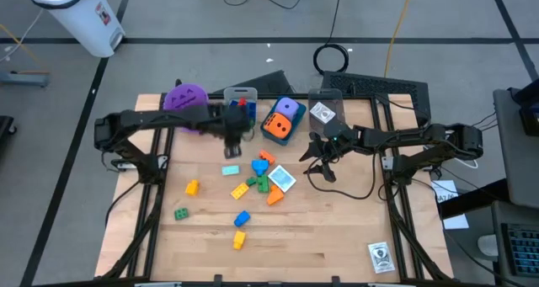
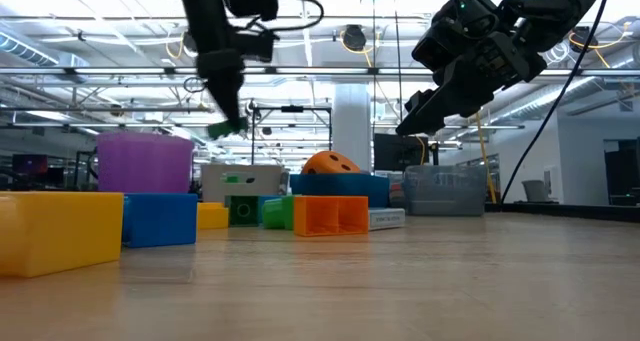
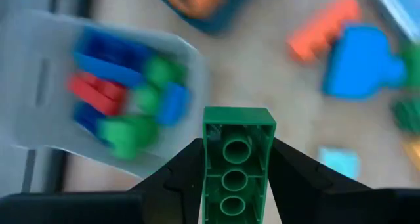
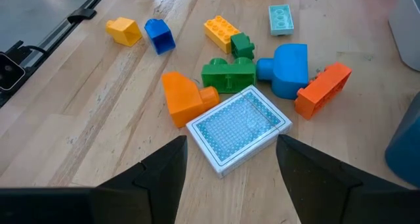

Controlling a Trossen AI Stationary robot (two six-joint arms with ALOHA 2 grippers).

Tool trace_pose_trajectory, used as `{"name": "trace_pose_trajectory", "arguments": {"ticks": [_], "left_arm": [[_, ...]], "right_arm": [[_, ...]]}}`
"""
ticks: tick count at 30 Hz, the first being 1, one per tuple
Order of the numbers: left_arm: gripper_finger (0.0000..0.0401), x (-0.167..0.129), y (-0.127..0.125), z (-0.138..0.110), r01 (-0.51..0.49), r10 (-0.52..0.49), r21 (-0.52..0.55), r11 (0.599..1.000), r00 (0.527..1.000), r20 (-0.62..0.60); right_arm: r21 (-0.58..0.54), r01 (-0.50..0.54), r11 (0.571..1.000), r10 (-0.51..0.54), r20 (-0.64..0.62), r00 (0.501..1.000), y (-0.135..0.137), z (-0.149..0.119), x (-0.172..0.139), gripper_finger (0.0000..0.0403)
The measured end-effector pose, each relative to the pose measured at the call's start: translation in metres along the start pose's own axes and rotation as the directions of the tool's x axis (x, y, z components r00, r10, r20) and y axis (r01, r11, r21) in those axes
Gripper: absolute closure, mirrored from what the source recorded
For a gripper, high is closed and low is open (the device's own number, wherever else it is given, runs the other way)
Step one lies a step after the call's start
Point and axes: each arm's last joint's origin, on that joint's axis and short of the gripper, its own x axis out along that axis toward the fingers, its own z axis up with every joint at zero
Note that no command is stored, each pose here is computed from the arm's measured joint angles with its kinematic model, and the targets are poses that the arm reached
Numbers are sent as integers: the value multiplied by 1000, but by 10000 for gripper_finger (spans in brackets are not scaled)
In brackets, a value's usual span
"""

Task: Pick & Place Toys
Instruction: Put the green game piece into the gray bin

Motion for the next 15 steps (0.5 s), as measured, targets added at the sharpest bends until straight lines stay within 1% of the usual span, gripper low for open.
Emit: {"name": "trace_pose_trajectory", "arguments": {"ticks": [3, 4, 7, 11, 15], "left_arm": [[258, -6, 29, 11, -43, 48, -59, 997, 994, 98], [258, -5, 38, 12, -56, 64, -70, 996, 992, 113], [258, 3, 58, 12, -87, 95, -79, 993, 990, 107], [258, 28, 74, 15, -48, 57, -85, 995, 993, 107], [257, 61, 79, 19, -12, 18, -78, 997, 997, 78]], "right_arm": [[0, 0, 1000, 0, 0, 1000, 0, 0, 0, 174], [0, 0, 1000, 0, 0, 1000, 0, 0, 0, 174], [0, 0, 1000, 0, 0, 1000, 0, 0, 0, 174], [0, 0, 1000, 0, 0, 1000, 0, 0, 0, 174], [-5, 2, 1000, -2, 9, 1000, 0, 1, 0, 174]]}}
